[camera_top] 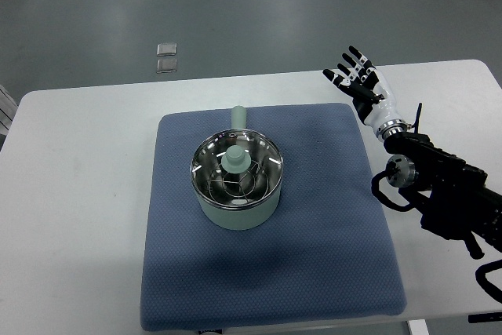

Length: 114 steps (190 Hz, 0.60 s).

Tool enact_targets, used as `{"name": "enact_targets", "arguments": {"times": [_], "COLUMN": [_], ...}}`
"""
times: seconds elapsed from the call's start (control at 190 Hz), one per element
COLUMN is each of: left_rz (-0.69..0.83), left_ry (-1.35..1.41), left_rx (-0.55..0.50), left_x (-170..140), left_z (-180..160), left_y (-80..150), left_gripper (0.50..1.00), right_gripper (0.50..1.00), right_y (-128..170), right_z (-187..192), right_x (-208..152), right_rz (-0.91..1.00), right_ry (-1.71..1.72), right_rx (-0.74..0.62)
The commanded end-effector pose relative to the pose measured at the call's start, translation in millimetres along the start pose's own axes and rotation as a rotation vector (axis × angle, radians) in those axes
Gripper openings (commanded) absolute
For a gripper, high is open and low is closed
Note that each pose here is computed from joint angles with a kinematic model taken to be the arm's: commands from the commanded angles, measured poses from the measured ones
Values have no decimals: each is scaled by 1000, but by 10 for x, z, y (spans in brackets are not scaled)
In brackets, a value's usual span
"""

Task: Open lid and place right of pot

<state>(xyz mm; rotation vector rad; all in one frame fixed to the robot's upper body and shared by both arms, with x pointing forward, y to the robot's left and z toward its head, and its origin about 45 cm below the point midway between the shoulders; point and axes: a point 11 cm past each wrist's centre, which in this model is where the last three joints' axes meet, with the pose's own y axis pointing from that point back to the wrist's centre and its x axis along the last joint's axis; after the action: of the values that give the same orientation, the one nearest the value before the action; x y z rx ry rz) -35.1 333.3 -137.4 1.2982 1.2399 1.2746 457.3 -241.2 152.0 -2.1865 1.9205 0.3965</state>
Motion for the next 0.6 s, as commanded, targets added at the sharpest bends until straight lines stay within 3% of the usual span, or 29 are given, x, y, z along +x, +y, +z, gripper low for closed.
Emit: {"name": "enact_targets", "arguments": {"times": [0.0, 0.443, 0.448, 0.553, 0.559, 0.596], "left_rz": [0, 0, 0, 0, 0, 0], "left_ry": [0, 0, 0, 0, 0, 0], "left_rx": [-1, 1, -1, -1, 1, -1], "left_x": [0, 0, 0, 0, 0, 0], "left_z": [0, -2, 0, 0, -2, 0], "left_y": [0, 0, 0, 0, 0, 0], "left_gripper": [1000, 1000, 1000, 1000, 1000, 1000], "right_gripper": [930, 930, 928, 928, 928, 928], "right_y": [-66, -225, -229, -222, -196, -169], "right_z": [-86, -840, -968, -1076, -1126, -1147], "right_x": [-149, -876, -974, -1077, -1198, -1283], "right_rz": [-95, -608, -687, -768, -846, -901], "right_ry": [113, 691, 767, 834, 909, 965], "right_rx": [5, 108, 114, 112, 112, 116]}}
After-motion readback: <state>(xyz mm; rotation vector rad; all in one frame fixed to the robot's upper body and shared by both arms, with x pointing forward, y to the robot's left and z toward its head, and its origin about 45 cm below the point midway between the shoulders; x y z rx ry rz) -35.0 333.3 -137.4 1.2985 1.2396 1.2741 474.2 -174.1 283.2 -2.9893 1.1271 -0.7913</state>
